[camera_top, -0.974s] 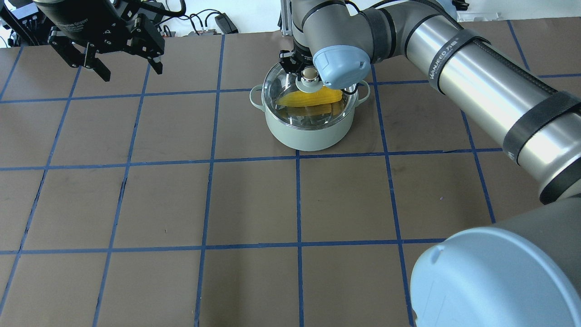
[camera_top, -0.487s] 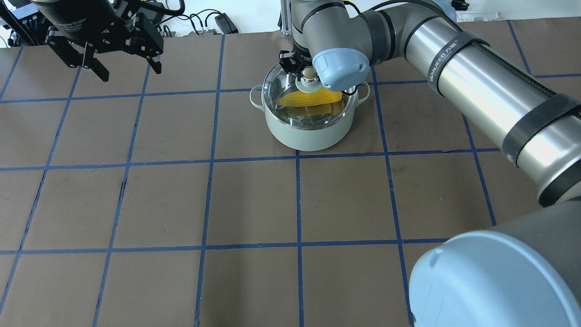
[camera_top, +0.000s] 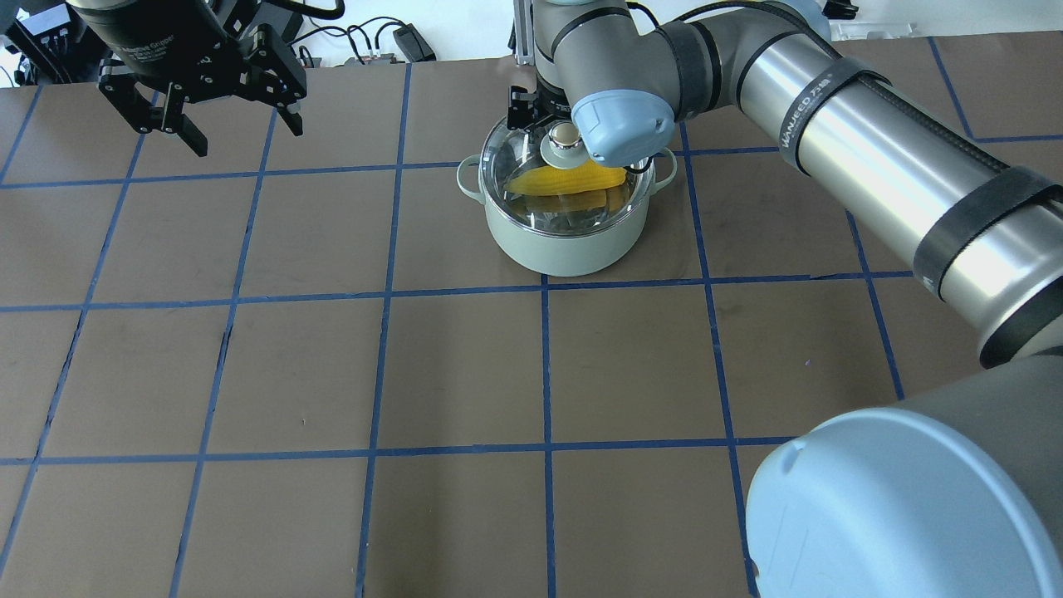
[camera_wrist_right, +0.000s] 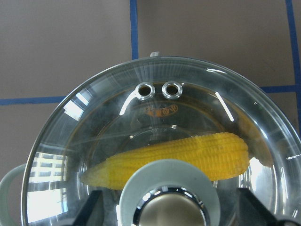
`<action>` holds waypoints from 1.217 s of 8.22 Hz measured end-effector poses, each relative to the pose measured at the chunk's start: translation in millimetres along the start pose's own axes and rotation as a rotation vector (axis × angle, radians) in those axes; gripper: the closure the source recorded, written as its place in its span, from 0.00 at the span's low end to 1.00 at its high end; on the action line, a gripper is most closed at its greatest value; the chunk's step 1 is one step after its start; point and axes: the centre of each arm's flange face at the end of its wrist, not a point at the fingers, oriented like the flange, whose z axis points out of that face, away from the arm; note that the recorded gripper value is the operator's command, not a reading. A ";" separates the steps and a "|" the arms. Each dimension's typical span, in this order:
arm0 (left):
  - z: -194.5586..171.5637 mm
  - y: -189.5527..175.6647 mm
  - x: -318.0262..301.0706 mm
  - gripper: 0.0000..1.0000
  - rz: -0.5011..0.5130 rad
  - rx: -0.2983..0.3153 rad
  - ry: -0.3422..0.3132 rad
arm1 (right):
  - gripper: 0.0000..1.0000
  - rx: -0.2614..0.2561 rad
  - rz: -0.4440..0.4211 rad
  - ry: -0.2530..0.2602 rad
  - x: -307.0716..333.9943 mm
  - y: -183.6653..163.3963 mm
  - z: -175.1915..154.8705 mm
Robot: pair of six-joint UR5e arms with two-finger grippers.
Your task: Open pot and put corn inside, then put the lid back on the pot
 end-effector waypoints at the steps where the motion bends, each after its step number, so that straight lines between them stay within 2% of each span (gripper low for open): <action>1: -0.2 0.9 1.2 0.00 0.002 0.001 0.001 | 0.00 0.007 -0.001 -0.003 0.6 -0.1 -6.4; 3: -1.0 2.5 1.8 0.00 0.003 0.004 0.001 | 0.00 0.022 -0.005 -0.006 7.5 9.6 -42.0; 6: -2.7 4.6 1.9 0.00 0.004 0.006 0.001 | 0.00 0.020 0.032 0.008 63.7 68.2 -116.7; 8: -3.2 5.0 1.8 0.00 0.004 0.006 0.001 | 0.00 -0.040 0.061 0.041 107.0 104.6 -164.7; 10: -4.0 5.8 1.8 0.00 0.004 0.007 0.001 | 0.00 -0.039 0.083 0.051 149.8 110.1 -199.9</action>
